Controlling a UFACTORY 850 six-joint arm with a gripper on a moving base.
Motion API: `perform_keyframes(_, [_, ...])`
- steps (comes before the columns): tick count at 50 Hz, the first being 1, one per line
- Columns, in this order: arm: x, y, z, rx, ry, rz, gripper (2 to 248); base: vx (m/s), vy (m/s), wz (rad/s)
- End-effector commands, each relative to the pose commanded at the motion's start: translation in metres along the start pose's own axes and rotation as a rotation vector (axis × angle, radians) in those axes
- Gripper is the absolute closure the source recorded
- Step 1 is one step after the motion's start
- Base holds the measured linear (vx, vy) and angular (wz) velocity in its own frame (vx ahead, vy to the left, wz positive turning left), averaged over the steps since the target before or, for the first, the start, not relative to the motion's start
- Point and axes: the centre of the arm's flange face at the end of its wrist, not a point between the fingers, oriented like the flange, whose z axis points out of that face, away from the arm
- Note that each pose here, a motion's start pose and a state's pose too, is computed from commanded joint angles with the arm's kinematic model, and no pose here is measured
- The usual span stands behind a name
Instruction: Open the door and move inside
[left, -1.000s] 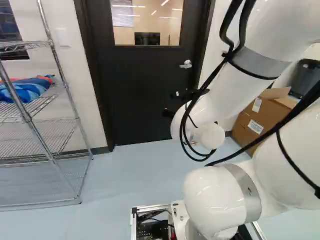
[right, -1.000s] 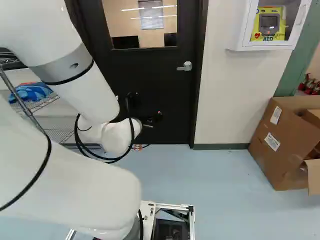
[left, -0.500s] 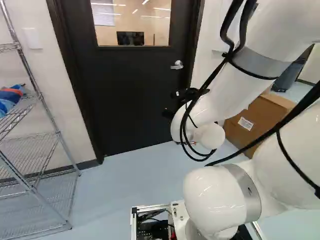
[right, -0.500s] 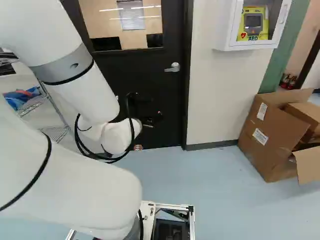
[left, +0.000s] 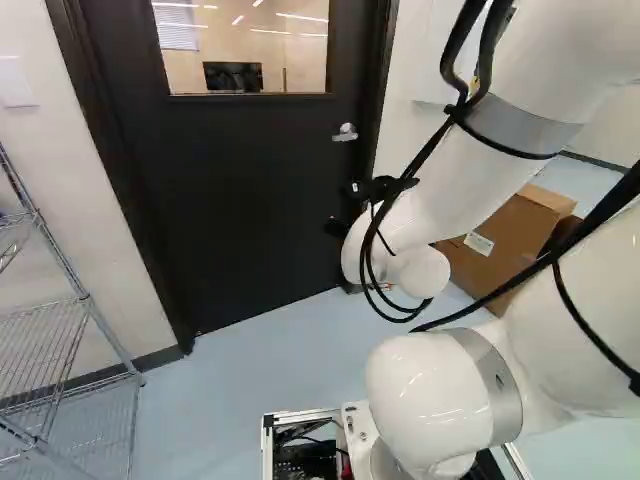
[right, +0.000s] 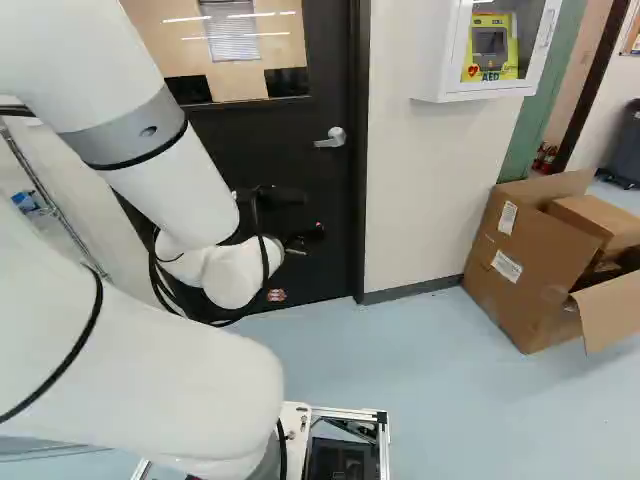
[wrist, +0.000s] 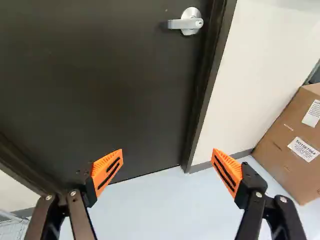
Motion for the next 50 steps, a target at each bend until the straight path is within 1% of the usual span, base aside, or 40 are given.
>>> perform_keyframes(10, [0.0, 0.0, 0.0, 0.0, 0.0, 0.0, 3, 0.112, 0.094, -0.162])
perform_keyframes(50, [0.0, 0.0, 0.0, 0.0, 0.0, 0.0, 3, 0.105, 0.117, -0.039])
